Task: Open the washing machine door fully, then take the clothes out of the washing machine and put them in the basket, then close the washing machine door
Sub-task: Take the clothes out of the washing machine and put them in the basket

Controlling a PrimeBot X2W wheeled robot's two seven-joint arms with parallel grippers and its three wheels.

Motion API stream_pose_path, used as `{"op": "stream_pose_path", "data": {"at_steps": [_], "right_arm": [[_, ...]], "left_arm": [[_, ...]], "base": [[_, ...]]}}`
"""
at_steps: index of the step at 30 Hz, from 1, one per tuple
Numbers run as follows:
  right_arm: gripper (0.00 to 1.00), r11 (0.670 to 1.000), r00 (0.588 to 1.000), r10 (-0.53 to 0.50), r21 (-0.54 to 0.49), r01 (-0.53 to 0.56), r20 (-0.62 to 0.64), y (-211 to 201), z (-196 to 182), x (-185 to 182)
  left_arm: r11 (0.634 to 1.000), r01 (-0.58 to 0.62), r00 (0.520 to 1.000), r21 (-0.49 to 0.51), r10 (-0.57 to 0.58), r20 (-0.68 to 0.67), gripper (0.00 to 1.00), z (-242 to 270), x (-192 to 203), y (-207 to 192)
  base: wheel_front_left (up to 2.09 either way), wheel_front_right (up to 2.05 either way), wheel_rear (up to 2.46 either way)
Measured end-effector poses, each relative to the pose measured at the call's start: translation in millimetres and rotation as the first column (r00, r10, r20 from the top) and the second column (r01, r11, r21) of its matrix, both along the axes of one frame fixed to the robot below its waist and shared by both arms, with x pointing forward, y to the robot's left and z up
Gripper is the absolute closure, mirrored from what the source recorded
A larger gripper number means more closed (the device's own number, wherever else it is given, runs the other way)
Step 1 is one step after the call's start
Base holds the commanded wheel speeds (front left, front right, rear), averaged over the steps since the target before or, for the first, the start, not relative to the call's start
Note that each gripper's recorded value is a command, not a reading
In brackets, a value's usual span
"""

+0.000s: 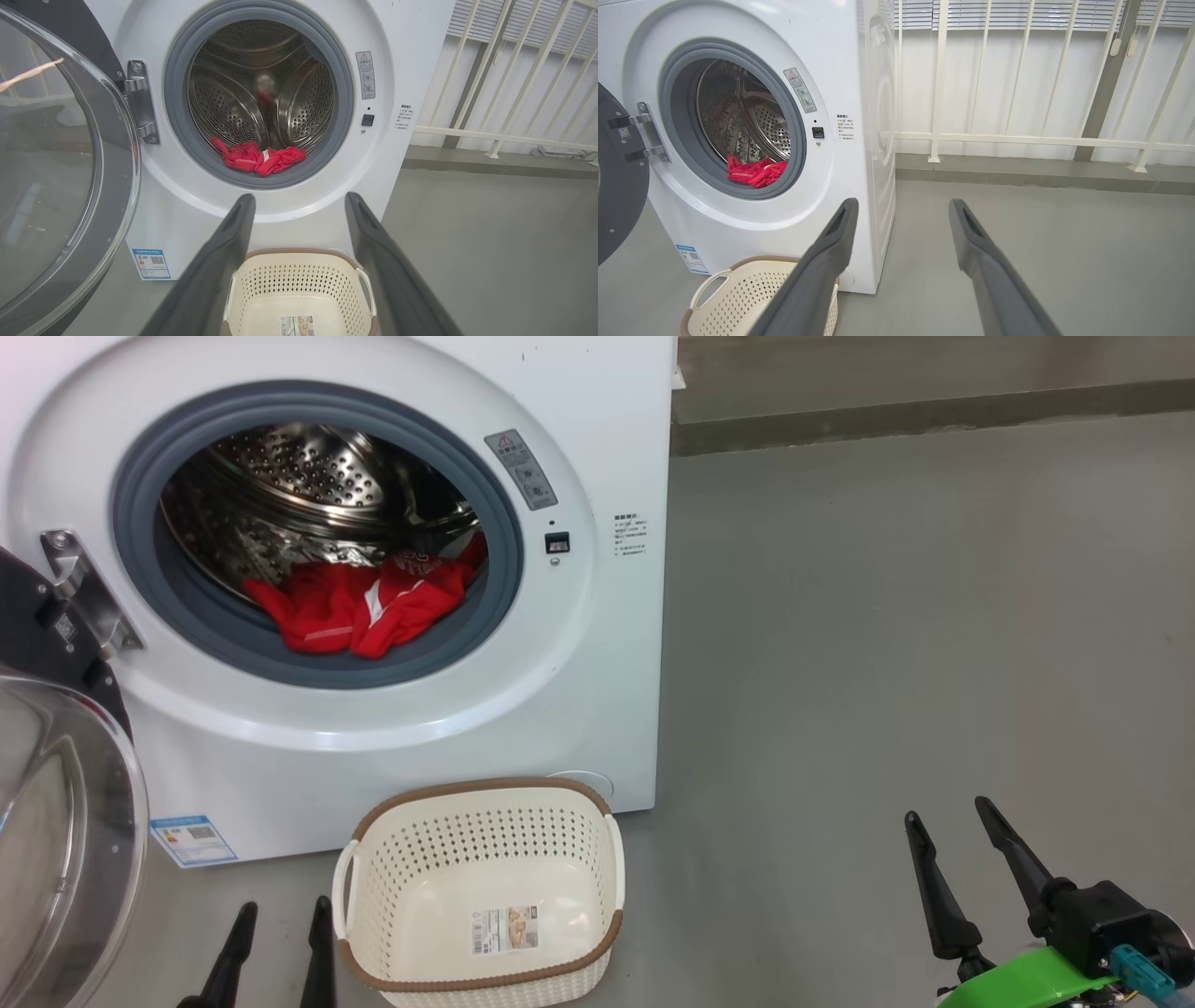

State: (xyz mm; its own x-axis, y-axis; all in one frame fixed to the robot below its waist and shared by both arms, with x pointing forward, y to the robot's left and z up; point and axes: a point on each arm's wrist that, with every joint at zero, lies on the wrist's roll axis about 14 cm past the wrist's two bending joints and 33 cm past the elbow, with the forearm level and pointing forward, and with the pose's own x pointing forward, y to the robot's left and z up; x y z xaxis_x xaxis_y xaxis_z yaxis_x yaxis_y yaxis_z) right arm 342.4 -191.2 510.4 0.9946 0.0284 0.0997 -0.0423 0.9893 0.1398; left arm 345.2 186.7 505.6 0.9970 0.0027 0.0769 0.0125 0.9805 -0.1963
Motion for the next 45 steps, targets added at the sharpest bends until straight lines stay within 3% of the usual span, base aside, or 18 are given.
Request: {"op": "stream_pose_path", "data": {"at_steps": [14,32,45], "right_arm": [[0.00,1.000,1.000,0.003,-0.002,-0.003,-0.005,0.8,-1.4,1.8],[0.00,1.000,1.000,0.018,-0.020,-0.018,-0.019,1.3,-5.4,2.4],[0.00,1.000,0.999,0.022,-0.021,-0.023,-0.032,2.5,-9.2,5.2]], "left_arm": [[0.997,-0.048,0.998,0.058,0.050,-0.047,0.00,-14.0,-3.1,11.7],[0.999,-0.039,0.999,0.027,0.040,-0.032,0.00,-10.8,-4.0,10.3],[0.999,-0.039,0.999,0.021,0.040,-0.019,0.00,-6.8,-2.0,10.1]], "base": [[0.36,-0.37,0.01],[1.66,-1.65,0.00],[0.32,-0.32,0.00]]}}
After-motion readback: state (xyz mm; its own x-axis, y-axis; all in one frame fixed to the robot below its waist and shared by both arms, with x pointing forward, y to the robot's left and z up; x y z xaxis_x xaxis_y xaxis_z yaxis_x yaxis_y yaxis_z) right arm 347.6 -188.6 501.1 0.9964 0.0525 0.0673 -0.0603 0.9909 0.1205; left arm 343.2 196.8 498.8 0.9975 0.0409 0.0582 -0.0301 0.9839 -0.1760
